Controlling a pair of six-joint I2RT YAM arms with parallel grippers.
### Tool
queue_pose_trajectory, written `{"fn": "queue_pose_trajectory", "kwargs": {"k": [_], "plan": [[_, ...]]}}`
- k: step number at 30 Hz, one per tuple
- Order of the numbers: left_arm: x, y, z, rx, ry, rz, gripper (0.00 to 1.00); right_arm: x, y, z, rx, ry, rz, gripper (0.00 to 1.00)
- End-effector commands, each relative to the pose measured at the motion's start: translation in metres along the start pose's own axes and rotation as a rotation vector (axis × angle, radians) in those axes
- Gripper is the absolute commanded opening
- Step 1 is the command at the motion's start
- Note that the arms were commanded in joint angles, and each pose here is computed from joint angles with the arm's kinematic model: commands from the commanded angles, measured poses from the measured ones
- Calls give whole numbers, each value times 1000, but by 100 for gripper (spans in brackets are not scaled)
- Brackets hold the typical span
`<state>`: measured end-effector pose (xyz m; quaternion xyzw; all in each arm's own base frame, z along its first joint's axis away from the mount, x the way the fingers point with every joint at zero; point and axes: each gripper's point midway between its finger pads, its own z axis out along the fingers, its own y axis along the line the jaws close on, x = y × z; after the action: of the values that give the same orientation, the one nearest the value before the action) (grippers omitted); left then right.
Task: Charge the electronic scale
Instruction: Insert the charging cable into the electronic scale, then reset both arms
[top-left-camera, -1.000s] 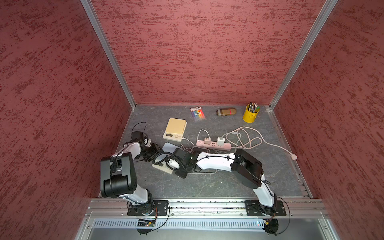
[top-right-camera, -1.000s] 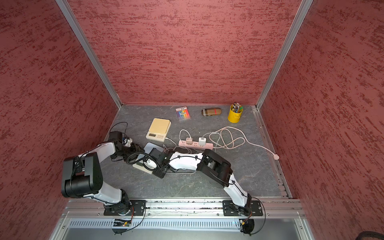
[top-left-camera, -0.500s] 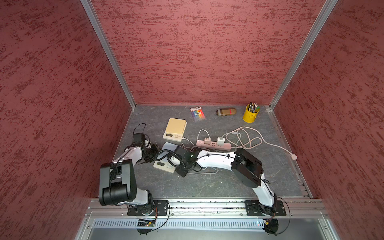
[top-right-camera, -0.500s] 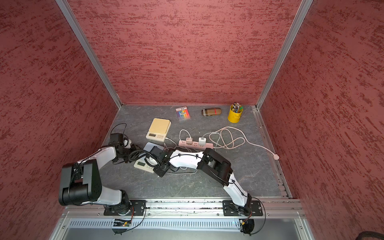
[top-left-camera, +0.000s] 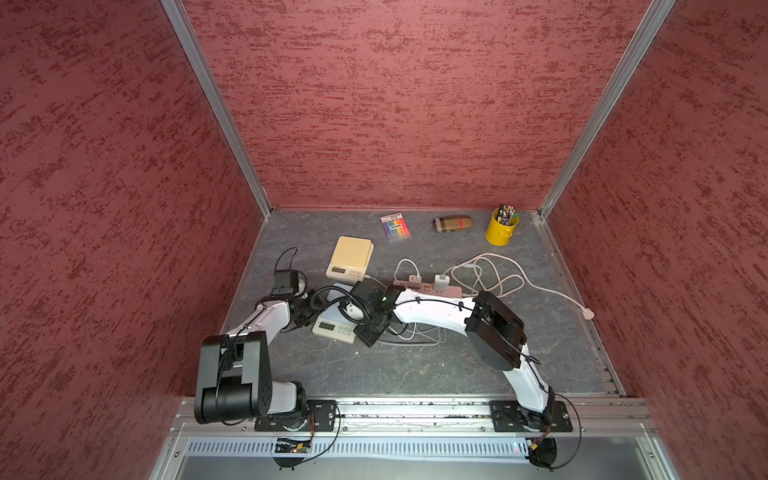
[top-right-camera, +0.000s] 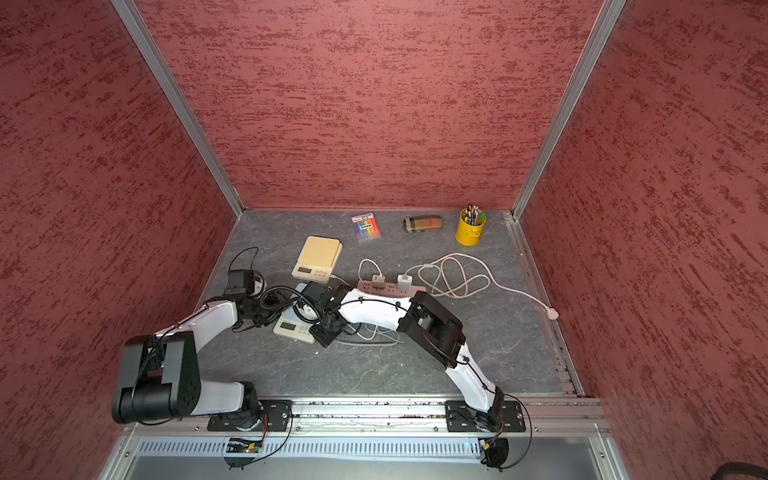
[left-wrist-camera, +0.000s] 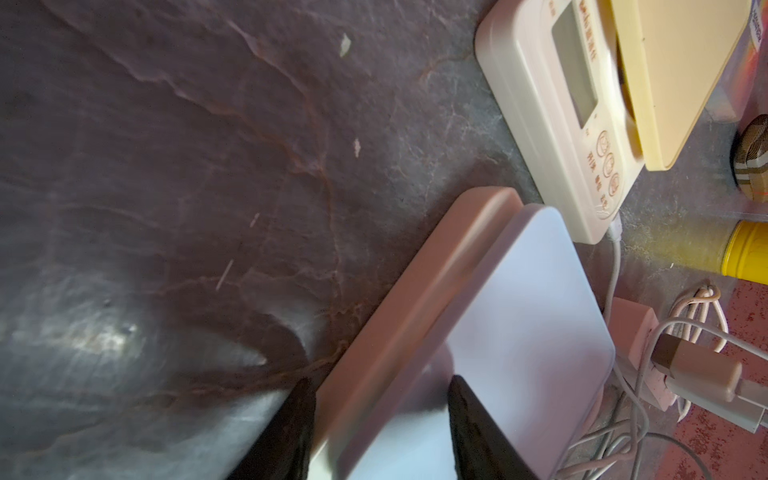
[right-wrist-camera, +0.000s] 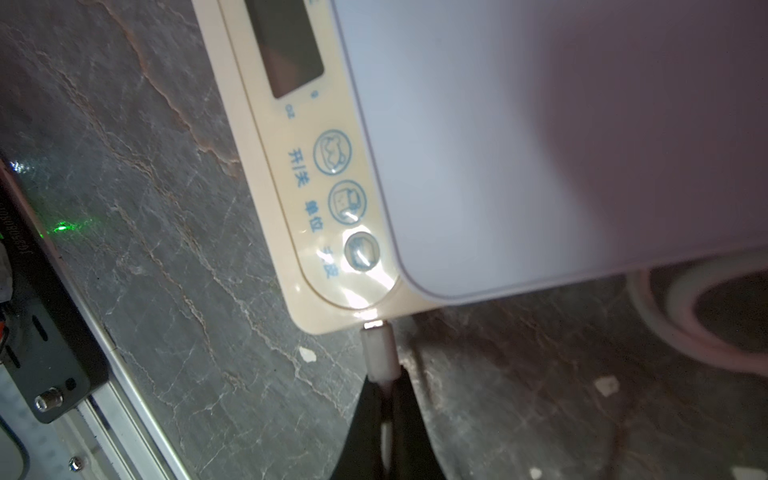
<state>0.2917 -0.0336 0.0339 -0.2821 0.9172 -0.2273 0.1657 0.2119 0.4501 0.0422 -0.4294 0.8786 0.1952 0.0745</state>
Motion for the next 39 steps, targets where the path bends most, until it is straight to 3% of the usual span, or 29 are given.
{"fn": "queue_pose_trajectory", "kwargs": {"k": [1, 5, 9, 13, 18, 21, 23, 26, 27, 33, 37, 39], "plan": [[85, 7, 7, -5, 308, -106, 51, -86, 21, -24, -75, -295, -46, 0], [91, 5, 10, 3, 314, -103, 51, -89, 22, -20, -88, -301, -54, 0], [89, 4, 10, 8, 307, -94, 51, -92, 21, -24, -72, -315, -61, 14], [62, 6, -3, -1, 218, -88, 62, -87, 14, -40, -22, -344, -64, 20], [19, 7, -31, -14, 68, -66, 65, -73, 8, -67, 33, -384, -62, 53], [-6, 6, -52, -23, -36, -49, 67, -65, 5, -82, 63, -407, -60, 66], [-19, 3, -65, -19, -91, -33, 71, -64, 2, -95, 89, -433, -58, 99], [-32, -4, -80, -1, -133, -4, 82, -67, 1, -119, 121, -487, -65, 99], [-35, -8, -84, 8, -142, 11, 100, -70, 1, -129, 134, -514, -70, 99], [-54, -32, -111, 50, -236, 173, 100, -89, -10, -213, 304, -749, -89, 99], [-72, -58, -130, 29, -338, 381, 100, -78, -56, -290, 624, -956, 1, 99], [-83, -67, -132, -19, -415, 507, 100, -55, -87, -331, 805, -1081, 47, 99]]}}
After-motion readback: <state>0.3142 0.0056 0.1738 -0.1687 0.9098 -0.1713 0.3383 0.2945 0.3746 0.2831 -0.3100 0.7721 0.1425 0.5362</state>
